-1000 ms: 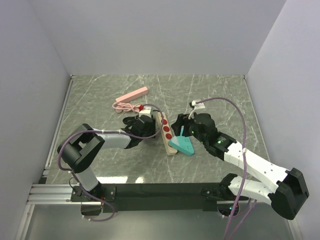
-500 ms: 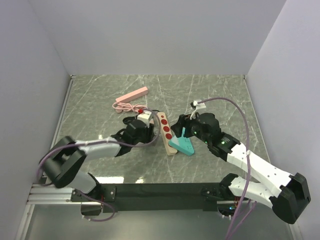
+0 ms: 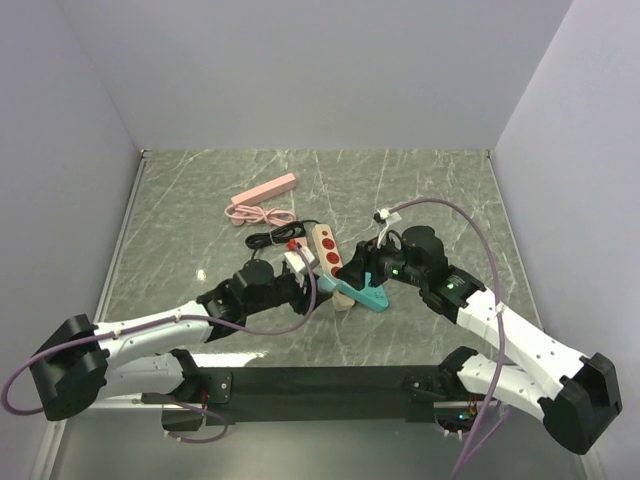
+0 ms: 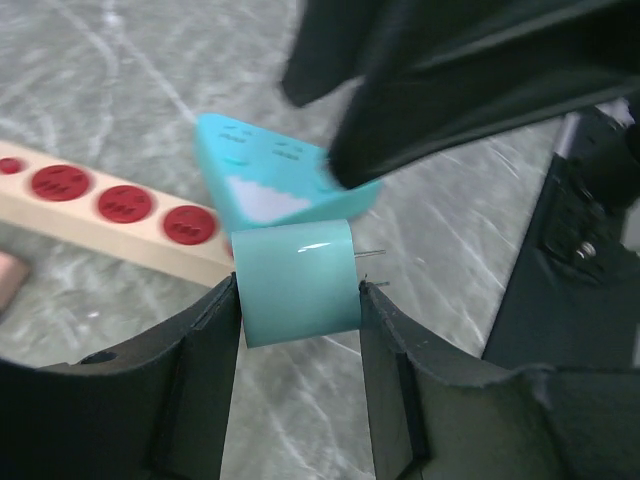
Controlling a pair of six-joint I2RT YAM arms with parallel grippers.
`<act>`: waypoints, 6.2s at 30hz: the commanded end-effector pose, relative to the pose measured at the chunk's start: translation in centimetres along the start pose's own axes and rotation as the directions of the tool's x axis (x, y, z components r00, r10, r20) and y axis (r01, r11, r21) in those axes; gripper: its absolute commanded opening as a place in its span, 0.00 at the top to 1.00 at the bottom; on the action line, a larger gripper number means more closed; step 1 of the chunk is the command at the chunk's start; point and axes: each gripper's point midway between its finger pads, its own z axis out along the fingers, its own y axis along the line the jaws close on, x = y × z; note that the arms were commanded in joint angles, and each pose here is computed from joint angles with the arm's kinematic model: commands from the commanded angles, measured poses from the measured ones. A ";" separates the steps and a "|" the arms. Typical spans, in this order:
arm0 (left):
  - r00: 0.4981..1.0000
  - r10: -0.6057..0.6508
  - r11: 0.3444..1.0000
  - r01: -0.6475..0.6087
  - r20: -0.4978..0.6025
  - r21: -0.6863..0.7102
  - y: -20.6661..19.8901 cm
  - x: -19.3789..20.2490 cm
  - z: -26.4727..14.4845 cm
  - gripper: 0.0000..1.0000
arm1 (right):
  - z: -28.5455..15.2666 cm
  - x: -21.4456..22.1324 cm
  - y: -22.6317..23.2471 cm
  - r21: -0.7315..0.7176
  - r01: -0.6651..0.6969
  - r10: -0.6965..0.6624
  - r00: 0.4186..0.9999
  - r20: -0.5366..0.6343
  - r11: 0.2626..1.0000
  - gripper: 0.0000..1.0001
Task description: Insert the plug
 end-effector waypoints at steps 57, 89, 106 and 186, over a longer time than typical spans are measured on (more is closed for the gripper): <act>0.973 -0.024 0.988 -0.013 0.230 0.157 -5.6 -5.8 -3.0 0.01 | -2.4 -2.8 2.3 -0.263 -0.001 0.034 0.992 0.123 0.965 1.00; 0.860 -0.346 0.861 0.132 0.374 0.492 -10.5 -14.9 -4.5 0.26 | -9.0 -5.3 11.3 -0.527 0.332 -0.008 0.851 0.526 0.782 1.00; 0.898 -0.332 0.840 0.142 0.287 0.524 -11.3 -12.8 -2.9 0.52 | -9.4 -5.9 11.0 -0.498 0.328 0.004 0.833 0.554 0.803 1.00; 0.988 0.155 0.764 -0.115 -0.008 0.635 -12.3 -3.4 -3.9 0.99 | -7.3 2.4 11.0 -0.507 0.233 -0.289 0.957 -0.034 0.830 0.27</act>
